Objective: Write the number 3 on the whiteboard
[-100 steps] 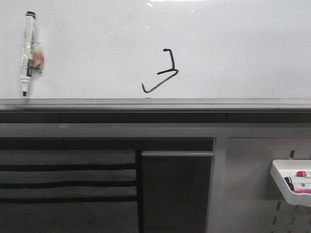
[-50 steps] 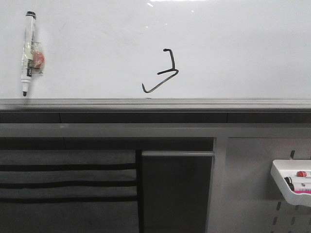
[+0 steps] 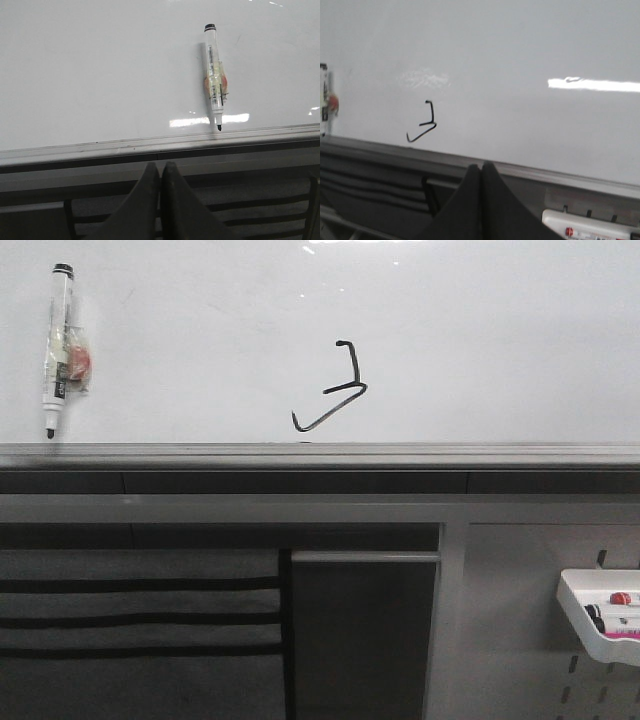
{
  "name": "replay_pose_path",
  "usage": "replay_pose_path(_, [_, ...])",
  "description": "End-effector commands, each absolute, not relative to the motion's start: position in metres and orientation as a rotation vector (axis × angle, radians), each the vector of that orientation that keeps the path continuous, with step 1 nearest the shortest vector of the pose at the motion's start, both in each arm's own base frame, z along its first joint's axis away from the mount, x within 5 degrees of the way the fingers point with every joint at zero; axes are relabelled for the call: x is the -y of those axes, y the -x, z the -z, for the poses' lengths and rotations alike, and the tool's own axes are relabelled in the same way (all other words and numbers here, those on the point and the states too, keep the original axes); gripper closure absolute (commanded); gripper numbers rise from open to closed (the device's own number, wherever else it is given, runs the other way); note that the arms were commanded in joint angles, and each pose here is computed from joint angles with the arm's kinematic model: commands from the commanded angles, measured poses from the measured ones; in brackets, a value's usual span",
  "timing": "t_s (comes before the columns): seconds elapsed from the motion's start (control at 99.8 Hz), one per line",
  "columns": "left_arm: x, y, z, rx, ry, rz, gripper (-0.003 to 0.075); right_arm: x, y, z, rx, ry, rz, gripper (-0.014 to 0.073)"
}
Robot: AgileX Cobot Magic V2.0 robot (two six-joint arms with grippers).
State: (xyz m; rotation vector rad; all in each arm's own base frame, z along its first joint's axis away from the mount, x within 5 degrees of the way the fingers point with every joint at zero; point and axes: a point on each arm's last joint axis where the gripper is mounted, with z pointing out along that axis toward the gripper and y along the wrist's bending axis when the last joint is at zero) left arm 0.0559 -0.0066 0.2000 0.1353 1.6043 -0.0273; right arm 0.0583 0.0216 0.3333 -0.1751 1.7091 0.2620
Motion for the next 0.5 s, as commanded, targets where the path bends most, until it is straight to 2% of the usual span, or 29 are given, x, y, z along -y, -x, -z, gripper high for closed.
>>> replay_pose_path(0.0, [0.005, -0.053, -0.209, -1.493, -0.099, 0.036, 0.0738, -0.014, -0.054, -0.335, -1.521, 0.069, -0.234, 0.0669])
replay_pose_path(0.11, [0.005, -0.053, -0.209, -1.493, -0.099, 0.036, 0.0738, -0.009, -0.051, -0.308, -1.446, 0.020, -0.201, 0.0669])
replay_pose_path(0.301, [0.005, -0.053, -0.209, -1.493, -0.099, 0.036, 0.0738, -0.006, -0.060, -0.252, -1.498, -0.020, -0.172, 0.0669])
replay_pose_path(0.491, [0.005, -0.053, -0.209, -1.493, -0.099, 0.036, 0.0738, -0.003, -0.062, -0.223, -1.482, -0.058, -0.149, 0.0669])
